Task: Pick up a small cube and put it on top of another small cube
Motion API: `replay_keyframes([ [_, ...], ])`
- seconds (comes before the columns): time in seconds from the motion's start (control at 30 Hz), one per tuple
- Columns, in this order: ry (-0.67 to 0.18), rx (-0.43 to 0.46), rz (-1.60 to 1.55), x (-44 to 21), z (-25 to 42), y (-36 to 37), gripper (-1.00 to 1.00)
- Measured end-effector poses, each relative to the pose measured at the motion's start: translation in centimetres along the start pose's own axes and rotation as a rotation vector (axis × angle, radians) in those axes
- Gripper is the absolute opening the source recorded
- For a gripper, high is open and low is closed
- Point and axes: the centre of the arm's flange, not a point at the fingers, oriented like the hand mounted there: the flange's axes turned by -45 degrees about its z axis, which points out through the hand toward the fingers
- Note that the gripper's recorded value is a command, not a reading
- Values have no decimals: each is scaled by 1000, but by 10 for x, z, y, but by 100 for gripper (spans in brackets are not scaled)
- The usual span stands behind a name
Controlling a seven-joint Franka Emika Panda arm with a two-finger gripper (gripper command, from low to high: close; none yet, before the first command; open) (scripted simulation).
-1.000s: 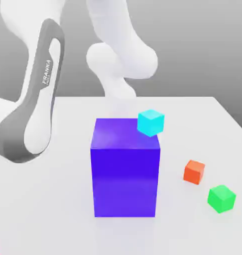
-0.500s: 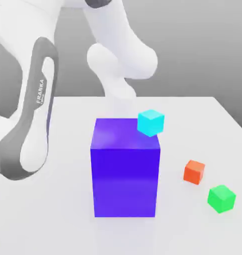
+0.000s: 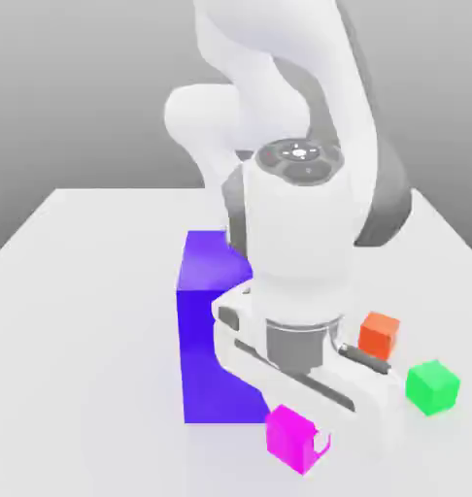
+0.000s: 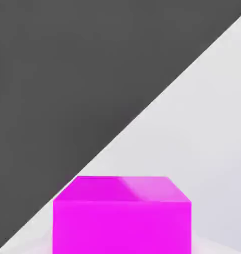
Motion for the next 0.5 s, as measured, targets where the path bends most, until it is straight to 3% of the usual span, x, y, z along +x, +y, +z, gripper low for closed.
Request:
replay_keyframes([
  [0.17, 5, -40, -472, -178, 8, -54, -100],
  [0.37, 11, -49, -524, -195, 56, -51, -100],
  [0.4, 10, -50, -526, -195, 66, -50, 100],
  [0.5, 10, -50, -526, -195, 66, -50, 100],
])
